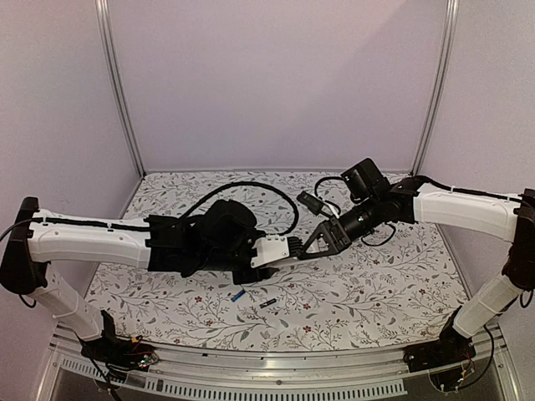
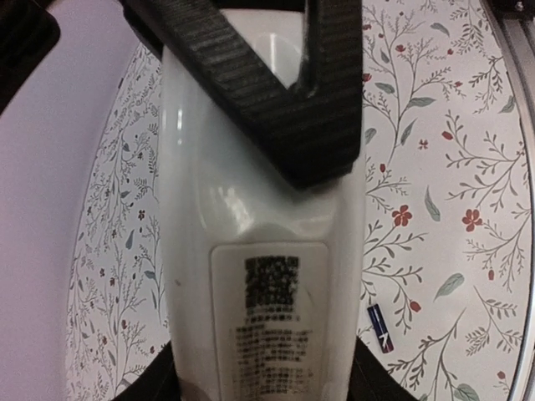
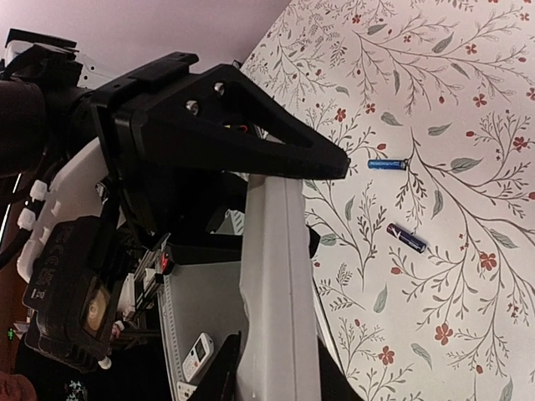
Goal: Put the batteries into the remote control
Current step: Pass from the right arm to the left, then pass from the left arm to the right, then remove the battery cover from the remote control.
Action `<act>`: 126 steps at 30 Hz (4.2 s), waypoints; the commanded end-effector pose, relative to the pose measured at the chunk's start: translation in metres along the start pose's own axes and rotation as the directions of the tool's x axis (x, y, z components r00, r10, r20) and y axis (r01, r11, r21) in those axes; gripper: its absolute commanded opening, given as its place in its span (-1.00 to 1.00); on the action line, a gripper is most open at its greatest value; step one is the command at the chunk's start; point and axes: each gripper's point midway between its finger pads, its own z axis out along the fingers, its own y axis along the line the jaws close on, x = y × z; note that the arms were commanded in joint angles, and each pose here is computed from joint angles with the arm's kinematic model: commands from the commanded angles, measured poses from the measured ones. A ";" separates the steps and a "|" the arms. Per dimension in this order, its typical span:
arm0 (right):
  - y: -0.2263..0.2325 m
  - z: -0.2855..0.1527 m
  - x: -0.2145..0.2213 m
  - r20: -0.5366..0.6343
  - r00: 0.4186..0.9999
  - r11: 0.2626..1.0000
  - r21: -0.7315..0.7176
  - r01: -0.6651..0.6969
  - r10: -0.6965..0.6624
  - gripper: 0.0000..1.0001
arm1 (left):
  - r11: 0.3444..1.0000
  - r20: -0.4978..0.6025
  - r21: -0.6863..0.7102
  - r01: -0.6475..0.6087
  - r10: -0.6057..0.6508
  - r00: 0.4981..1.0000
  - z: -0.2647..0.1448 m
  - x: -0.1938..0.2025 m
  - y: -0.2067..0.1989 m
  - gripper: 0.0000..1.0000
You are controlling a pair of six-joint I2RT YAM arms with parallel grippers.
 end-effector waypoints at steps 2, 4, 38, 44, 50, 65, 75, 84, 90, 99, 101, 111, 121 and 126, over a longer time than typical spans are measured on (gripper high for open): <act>-0.005 -0.003 -0.016 0.042 0.999 0.999 0.035 0.008 -0.010 -0.10 | 0.988 0.052 -0.042 0.150 -0.148 0.988 0.005 -0.015 0.011 -0.39; -0.010 -0.007 -0.028 0.092 0.996 0.998 0.056 0.010 -0.015 0.11 | 0.972 0.064 -0.052 0.229 -0.226 0.972 0.010 -0.017 0.012 -0.49; -0.021 -0.054 -0.131 0.701 0.707 0.994 -0.037 -0.101 0.098 -0.07 | 0.649 0.358 -0.165 0.742 -0.662 0.659 0.011 -0.036 0.060 -0.68; -0.030 -0.045 -0.128 0.685 0.716 0.990 -0.059 -0.124 0.131 0.00 | 0.629 0.365 -0.172 0.758 -0.674 0.642 0.012 -0.036 0.063 -0.67; -0.031 -0.042 -0.128 0.680 0.722 0.991 -0.064 -0.118 0.129 -0.27 | 0.628 0.357 -0.167 0.760 -0.681 0.640 0.017 -0.041 0.063 -0.67; -0.034 -0.036 -0.126 0.665 0.736 0.991 -0.064 -0.115 0.128 -0.50 | 0.626 0.339 -0.155 0.765 -0.693 0.636 0.024 -0.046 0.063 -0.63; -0.038 -0.037 -0.118 0.624 0.763 0.985 -0.101 -0.137 0.171 -1.00 | 0.767 0.299 -0.081 0.637 -0.591 0.749 -0.008 -0.042 0.054 0.88; -0.050 -0.018 -0.090 0.484 0.828 0.959 -0.167 -0.229 0.282 -1.00 | 0.957 0.188 -0.034 0.288 -0.277 0.942 -0.039 -0.008 0.024 0.97; -0.054 0.001 -0.066 0.392 0.855 0.941 -0.152 -0.303 0.339 -1.00 | 0.998 0.232 -0.005 0.067 -0.064 0.971 -0.050 -0.013 0.006 0.71; -0.063 0.023 -0.049 0.310 0.887 0.939 -0.079 -0.333 0.341 -1.00 | 0.993 0.221 0.045 -0.108 0.095 0.971 -0.037 -0.020 -0.014 0.12; -0.065 0.026 -0.049 0.301 0.888 0.937 -0.072 -0.341 0.346 -1.00 | 0.991 0.226 0.058 -0.122 0.106 0.968 -0.034 -0.023 -0.017 0.05; -0.063 0.039 -0.050 0.260 0.899 0.936 -0.074 -0.345 0.352 -1.00 | 0.973 0.218 0.153 -0.174 0.138 0.966 -0.019 -0.027 -0.036 -0.11; -0.056 0.044 -0.051 0.244 0.908 0.940 -0.080 -0.331 0.341 -1.00 | 0.966 0.203 0.181 -0.183 0.145 0.968 -0.011 -0.028 -0.044 -0.06; -0.054 0.045 -0.051 0.241 0.911 0.942 -0.083 -0.326 0.336 -1.00 | 0.965 0.197 0.187 -0.182 0.145 0.970 -0.008 -0.027 -0.045 -0.06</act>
